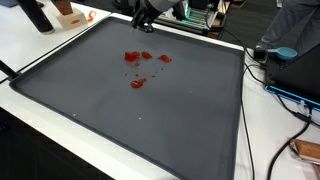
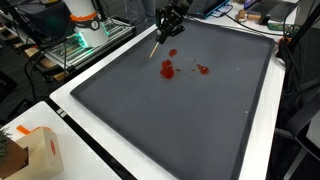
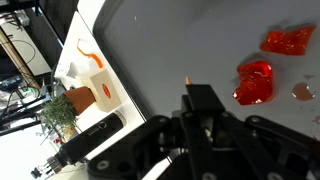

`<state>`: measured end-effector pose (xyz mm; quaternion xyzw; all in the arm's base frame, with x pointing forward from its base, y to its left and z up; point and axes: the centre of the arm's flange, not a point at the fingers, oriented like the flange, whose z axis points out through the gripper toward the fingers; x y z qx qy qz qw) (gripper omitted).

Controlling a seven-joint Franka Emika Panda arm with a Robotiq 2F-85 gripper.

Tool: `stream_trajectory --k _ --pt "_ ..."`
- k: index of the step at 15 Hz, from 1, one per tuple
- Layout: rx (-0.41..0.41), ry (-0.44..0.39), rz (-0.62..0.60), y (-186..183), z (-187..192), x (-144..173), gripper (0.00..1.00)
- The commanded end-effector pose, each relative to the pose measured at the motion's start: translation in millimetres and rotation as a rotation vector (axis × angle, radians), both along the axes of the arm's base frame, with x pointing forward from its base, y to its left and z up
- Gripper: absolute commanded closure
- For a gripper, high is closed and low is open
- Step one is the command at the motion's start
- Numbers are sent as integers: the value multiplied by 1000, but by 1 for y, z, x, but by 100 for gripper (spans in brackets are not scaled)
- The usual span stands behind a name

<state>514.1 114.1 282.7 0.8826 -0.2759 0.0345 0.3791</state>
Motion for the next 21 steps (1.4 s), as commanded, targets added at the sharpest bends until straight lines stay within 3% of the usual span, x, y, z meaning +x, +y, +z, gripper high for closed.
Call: stream_trajectory --k 1,13,21 --pt "-37 -22 8 4 -10 5 97" --pt "-35 -5 134 36 -29 7 97" --pt "104 46 195 22 -17 15 97"
